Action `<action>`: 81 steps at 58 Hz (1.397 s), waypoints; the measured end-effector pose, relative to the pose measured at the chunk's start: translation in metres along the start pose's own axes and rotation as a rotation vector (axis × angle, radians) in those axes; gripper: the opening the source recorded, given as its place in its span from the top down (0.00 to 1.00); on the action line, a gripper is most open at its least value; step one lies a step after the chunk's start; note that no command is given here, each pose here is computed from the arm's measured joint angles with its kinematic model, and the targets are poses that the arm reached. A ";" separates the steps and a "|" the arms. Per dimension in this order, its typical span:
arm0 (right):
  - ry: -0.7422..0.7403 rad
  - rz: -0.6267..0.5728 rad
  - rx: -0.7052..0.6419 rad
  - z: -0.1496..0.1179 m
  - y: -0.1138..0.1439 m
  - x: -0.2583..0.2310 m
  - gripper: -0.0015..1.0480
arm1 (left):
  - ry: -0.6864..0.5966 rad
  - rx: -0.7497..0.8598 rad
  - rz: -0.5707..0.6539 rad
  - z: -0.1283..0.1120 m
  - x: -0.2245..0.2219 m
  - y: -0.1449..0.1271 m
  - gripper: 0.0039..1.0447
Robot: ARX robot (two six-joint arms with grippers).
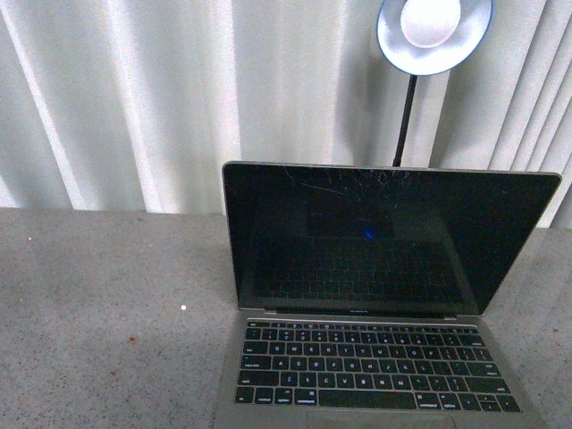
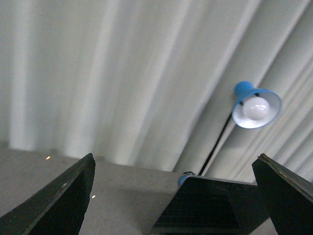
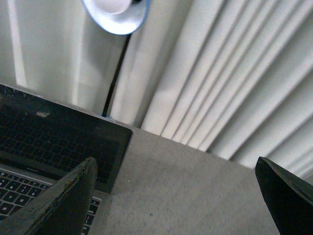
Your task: Close laptop
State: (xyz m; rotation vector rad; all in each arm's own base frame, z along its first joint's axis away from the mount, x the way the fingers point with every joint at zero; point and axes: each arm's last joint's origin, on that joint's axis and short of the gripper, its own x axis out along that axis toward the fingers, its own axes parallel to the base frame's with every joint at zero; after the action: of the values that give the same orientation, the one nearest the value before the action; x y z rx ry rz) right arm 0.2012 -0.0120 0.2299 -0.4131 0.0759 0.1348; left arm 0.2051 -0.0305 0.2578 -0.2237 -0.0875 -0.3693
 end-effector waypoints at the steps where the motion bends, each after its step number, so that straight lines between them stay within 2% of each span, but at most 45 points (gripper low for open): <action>1: 0.000 0.011 -0.013 0.000 0.000 0.003 0.07 | 0.023 0.010 -0.014 -0.001 0.009 0.000 0.06; 6: -0.007 0.096 -0.102 -0.001 -0.002 0.031 0.07 | 0.074 0.074 -0.060 -0.004 0.045 -0.004 0.06; 15: -0.038 0.132 -0.185 0.016 -0.016 0.072 0.07 | 0.079 0.225 -0.118 0.008 0.114 -0.020 0.06; 24: 0.012 0.214 -0.204 0.021 -0.018 0.096 0.07 | 0.148 0.351 -0.104 -0.006 0.151 -0.029 0.06; 27: 0.017 0.220 -0.215 0.025 -0.019 0.104 0.13 | 0.171 0.383 -0.110 -0.011 0.161 -0.031 0.06; 30: 0.016 0.247 -0.230 0.029 -0.021 0.112 0.23 | 0.193 0.421 -0.105 -0.015 0.170 -0.034 0.07; 44: 0.058 0.353 -0.303 0.034 -0.017 0.138 0.63 | 0.312 0.628 -0.113 -0.034 0.194 -0.048 0.49; 56: 0.076 0.413 -0.342 0.030 -0.010 0.158 0.97 | 0.395 0.695 -0.126 -0.046 0.201 -0.055 0.83; 61: 0.080 0.433 -0.356 0.029 -0.008 0.164 0.97 | 0.436 0.711 -0.142 -0.051 0.202 -0.057 0.97; 81: 0.112 0.526 -0.402 0.023 0.006 0.185 0.97 | 0.509 0.722 -0.206 -0.068 0.209 -0.058 0.97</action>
State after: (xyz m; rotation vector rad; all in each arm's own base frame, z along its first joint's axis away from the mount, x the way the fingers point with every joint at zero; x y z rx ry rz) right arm 0.3846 0.0237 0.2297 -0.7969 0.2704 0.6522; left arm 0.3809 -0.1719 0.2299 0.5983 0.2604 -0.5654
